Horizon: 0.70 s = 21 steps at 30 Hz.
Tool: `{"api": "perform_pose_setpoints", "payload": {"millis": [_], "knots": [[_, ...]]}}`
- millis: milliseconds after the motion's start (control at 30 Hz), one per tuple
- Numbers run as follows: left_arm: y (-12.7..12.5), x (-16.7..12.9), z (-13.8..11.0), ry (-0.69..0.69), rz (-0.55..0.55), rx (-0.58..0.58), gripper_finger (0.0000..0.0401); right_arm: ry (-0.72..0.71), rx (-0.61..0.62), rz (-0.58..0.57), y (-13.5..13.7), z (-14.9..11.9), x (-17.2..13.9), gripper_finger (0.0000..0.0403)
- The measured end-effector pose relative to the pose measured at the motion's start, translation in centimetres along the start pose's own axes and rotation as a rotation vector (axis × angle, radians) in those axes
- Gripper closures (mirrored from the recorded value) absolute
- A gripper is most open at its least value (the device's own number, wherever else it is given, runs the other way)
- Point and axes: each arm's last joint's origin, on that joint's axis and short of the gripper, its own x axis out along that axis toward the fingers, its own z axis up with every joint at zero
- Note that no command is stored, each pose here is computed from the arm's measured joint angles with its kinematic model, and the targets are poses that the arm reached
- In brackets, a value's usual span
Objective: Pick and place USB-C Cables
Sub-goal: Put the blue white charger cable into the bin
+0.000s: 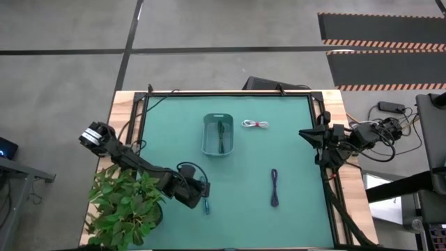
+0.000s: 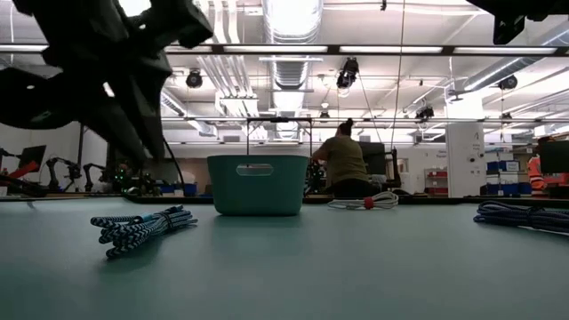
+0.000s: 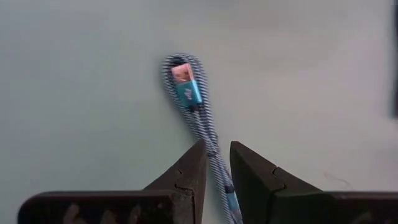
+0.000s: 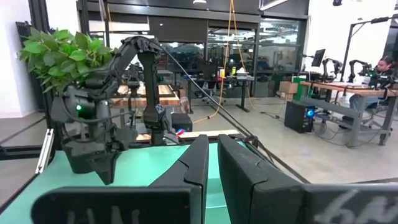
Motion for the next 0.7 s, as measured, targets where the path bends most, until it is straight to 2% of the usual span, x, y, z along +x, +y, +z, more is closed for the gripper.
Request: {"api": "perform_pose_setpoints", "payload": {"millis": [300,700], "knots": [[0.4,0.4,0.0,-0.026,-0.015,-0.002,0.0341,-0.002,-0.003,0.000,0.0,0.0,0.0,0.0376],[0.7,3.1,-0.9,-0.037,0.030,0.058,0.0266,-0.002,-0.011,-0.001,0.0,0.0,0.0,0.0376]]}}
